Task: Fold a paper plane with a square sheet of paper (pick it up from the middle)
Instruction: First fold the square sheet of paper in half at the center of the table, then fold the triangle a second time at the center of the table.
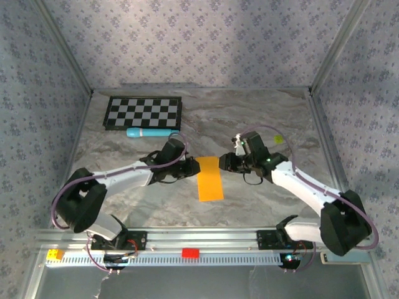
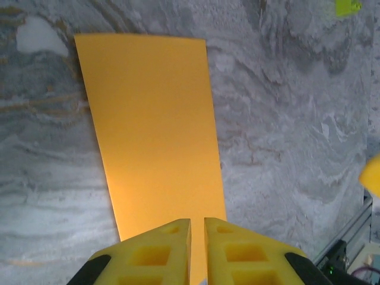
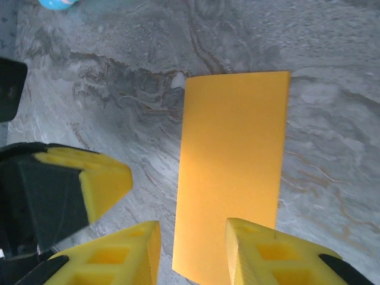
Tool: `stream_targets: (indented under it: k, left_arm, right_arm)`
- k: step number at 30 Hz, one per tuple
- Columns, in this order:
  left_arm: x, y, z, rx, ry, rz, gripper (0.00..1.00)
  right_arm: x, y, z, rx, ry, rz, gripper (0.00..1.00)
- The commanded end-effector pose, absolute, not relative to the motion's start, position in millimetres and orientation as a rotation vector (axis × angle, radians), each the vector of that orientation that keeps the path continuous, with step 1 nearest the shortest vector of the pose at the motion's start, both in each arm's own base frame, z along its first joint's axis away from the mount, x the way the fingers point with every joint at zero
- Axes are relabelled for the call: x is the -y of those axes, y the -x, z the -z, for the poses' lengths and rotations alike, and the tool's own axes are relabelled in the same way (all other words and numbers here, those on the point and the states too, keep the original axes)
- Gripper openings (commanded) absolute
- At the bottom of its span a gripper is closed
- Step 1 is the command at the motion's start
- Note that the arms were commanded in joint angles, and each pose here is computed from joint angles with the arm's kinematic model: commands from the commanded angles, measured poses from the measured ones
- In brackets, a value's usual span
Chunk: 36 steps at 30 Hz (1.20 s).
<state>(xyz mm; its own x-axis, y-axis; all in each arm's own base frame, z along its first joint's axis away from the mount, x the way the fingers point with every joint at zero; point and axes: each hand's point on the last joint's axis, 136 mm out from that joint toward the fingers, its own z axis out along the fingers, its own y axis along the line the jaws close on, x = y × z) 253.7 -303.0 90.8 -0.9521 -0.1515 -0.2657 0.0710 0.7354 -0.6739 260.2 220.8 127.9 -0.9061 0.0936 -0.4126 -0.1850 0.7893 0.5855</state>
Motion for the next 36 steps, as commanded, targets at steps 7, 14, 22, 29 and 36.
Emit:
stream_targets:
  k: [7,14,22,29,36]
  left_arm:
    - [313,-294,-91,-2.658,0.067,1.002,0.11]
    - [328,-316,-88,-2.678,0.039,1.061,0.12]
    - [320,-323,-64,-2.747,0.072,0.999,0.12]
    - [325,-319,-50,-2.773,0.076,1.055,0.12]
    - [313,-311,-22,-2.831,0.106,0.959,0.12]
  right_arm:
    - [-174,-232,-95,-2.571,-0.319,-0.812,0.40]
    - [-191,-211,-83,-2.692,-0.340,-0.973,0.37]
    - [-202,-207,-79,-2.736,-0.293,-1.018,0.37]
    - [-210,-204,-73,-2.782,-0.261,-1.040,0.36]
    - [-222,-200,-68,-2.829,-0.216,-1.061,0.39]
